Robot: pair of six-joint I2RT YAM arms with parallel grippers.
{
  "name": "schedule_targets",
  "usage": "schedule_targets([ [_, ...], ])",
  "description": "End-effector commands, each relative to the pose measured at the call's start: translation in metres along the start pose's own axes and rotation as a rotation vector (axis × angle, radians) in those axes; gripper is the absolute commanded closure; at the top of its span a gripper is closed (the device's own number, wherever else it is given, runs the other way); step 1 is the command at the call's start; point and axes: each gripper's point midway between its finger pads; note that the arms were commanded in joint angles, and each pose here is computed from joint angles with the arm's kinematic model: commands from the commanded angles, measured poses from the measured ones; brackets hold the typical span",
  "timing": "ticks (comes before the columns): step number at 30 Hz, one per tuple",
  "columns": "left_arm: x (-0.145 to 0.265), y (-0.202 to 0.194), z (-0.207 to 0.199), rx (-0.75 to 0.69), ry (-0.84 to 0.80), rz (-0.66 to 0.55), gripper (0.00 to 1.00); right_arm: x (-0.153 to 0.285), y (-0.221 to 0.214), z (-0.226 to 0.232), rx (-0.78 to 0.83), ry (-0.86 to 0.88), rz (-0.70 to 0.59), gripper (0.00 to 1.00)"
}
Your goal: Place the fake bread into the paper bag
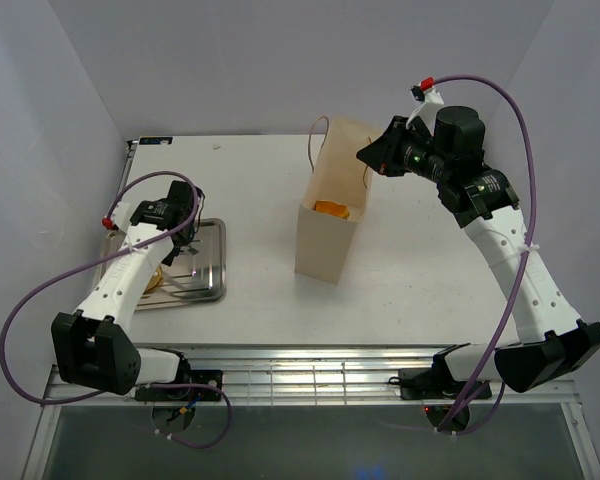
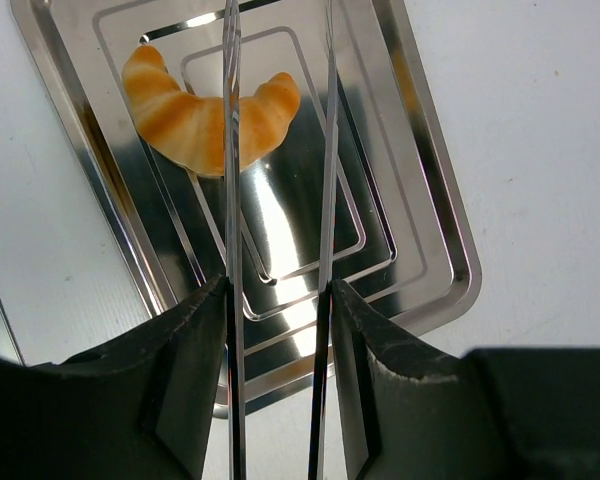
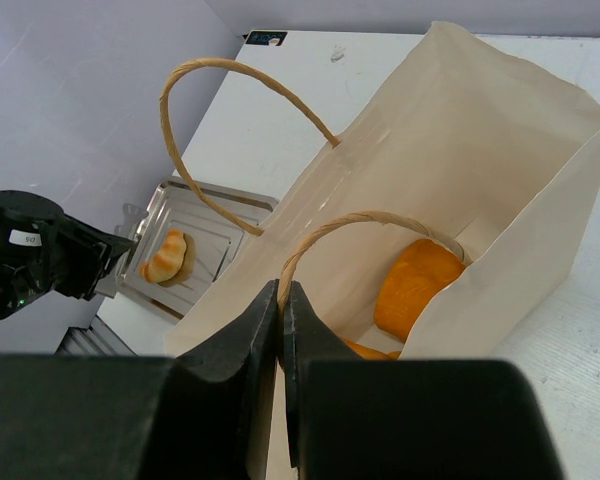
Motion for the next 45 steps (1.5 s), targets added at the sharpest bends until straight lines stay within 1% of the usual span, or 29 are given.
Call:
schedule_targets([
  [1,0.001,0.006,-0.003,0.037,0.001,-0.017,0.46,0.004,0.017,0.01,0.024,0.026,-0.042,0.91],
  [12,-0.008,-0.001,0.001,-0.003,0.035,-0.016,0.46,0.0,0.017,0.009,0.023,0.033,-0.042,0.91],
  [21,-0.007,-0.008,0.005,-0.02,0.053,0.032,0.47,0.0,0.013,0.007,0.031,0.023,-0.035,0.91],
  [28,0.0,-0.003,0.018,-0.019,0.1,0.06,0.49,0.002,0.011,0.006,0.037,0.019,-0.033,0.91],
  [32,0.003,-0.001,0.024,-0.005,0.111,0.073,0.48,0.004,0.01,0.006,0.037,0.021,-0.033,0.91],
  [40,0.01,0.014,0.025,0.009,0.104,0.055,0.47,0.007,0.01,0.007,0.043,0.018,-0.035,0.91],
  [45,0.01,0.021,0.036,0.014,0.134,0.043,0.45,0.008,0.009,0.007,0.047,0.018,-0.033,0.91],
])
Point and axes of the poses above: each gripper's point midway between its finger pads, its own x axis back along the fingers, its own z axis along the line the jaws close on, y = z × x, and after that the axes turned 12 degrees about x, right-handed
